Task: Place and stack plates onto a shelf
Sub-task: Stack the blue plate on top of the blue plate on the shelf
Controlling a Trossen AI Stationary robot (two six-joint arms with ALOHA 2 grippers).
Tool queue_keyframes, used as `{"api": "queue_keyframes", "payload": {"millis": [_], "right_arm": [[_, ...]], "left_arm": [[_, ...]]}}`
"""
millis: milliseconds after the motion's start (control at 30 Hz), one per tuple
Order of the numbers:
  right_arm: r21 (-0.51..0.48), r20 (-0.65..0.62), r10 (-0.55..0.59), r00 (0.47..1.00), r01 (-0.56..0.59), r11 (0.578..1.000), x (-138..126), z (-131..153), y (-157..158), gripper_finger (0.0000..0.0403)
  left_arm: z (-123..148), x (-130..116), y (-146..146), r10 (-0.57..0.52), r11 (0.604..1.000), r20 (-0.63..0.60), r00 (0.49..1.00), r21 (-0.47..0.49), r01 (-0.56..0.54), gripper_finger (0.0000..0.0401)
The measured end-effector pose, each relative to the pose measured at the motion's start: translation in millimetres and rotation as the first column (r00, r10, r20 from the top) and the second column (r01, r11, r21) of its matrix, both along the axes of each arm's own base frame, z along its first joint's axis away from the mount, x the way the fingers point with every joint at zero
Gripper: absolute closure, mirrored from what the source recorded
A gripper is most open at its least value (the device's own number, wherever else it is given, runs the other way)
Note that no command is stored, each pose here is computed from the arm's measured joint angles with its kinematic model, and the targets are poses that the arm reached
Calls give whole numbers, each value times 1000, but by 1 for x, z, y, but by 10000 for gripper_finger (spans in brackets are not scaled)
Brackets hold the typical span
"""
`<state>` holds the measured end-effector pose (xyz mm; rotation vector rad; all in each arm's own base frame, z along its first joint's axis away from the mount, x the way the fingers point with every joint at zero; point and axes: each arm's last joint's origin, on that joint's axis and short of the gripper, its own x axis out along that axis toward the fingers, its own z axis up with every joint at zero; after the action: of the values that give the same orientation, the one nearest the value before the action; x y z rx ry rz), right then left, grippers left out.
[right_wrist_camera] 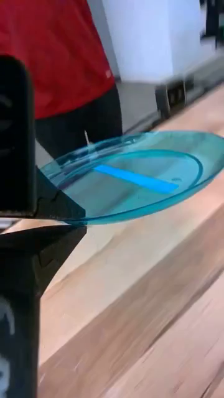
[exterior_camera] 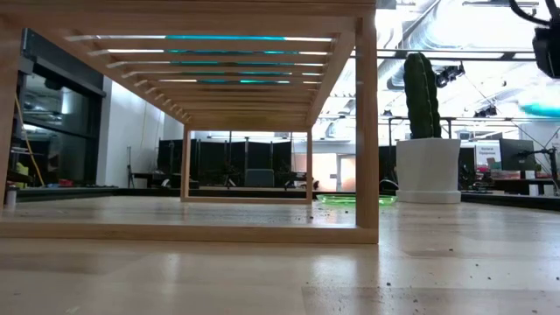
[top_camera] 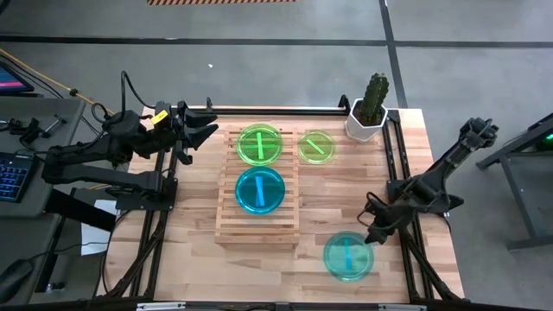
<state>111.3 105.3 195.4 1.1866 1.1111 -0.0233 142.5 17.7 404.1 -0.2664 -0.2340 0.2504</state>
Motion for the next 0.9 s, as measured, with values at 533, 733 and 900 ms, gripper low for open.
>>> {"api": "queue_keyframes", "payload": {"millis": [533,733,900], "right_arm": [[19,582,-248,775,292,956,27,79,-27,403],[-46,625,-390,676,531,846,67,110,-57,403],[-133,594,-384,706,558,819,111,117,-77,403]], "left_arm": [[0,0,1,25,1000,1,1000,-6,-25,247],[0,0,1,29,1000,1,1000,-6,-29,247],[0,0,1,29,1000,1,1000,-6,-29,247]]}}
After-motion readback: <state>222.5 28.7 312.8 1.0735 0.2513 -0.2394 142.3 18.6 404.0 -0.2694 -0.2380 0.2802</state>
